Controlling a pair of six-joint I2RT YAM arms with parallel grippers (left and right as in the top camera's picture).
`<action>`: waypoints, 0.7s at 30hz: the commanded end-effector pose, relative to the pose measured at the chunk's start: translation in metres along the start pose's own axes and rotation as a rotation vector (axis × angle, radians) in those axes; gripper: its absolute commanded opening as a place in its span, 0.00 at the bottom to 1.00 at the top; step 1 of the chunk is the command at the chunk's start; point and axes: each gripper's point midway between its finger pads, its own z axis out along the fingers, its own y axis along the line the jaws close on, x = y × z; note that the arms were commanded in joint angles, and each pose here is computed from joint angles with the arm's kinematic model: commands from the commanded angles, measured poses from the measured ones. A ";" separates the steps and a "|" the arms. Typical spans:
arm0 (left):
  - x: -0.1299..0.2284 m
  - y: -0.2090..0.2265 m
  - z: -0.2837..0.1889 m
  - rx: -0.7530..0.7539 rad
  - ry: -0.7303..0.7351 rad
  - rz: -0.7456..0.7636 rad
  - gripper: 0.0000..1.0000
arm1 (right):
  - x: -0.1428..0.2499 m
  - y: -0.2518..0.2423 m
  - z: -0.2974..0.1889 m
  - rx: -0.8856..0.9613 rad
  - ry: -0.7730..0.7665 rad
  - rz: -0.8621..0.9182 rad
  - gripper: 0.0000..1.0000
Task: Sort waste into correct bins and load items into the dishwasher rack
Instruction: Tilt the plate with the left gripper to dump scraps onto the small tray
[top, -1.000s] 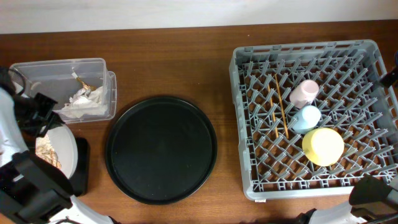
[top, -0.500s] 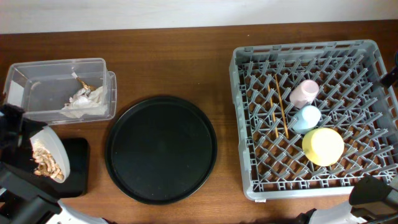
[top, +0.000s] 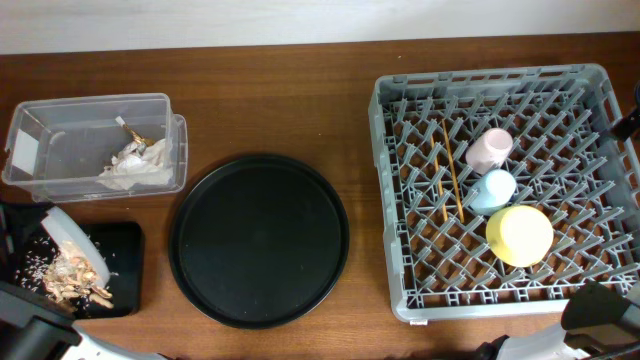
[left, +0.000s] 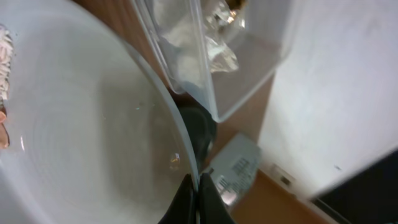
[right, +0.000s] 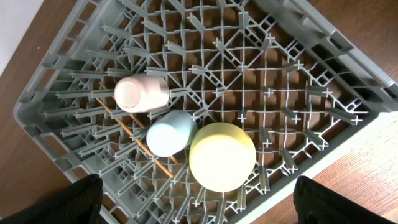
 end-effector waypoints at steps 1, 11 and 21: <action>0.001 -0.022 -0.011 0.162 0.008 0.075 0.01 | 0.000 0.000 0.002 -0.002 0.008 0.012 0.98; -0.002 -0.013 -0.027 0.208 -0.011 0.056 0.01 | 0.000 0.000 0.002 -0.002 0.008 0.012 0.98; -0.001 -0.004 -0.035 0.208 -0.010 0.004 0.01 | 0.000 0.000 0.002 -0.002 0.008 0.012 0.99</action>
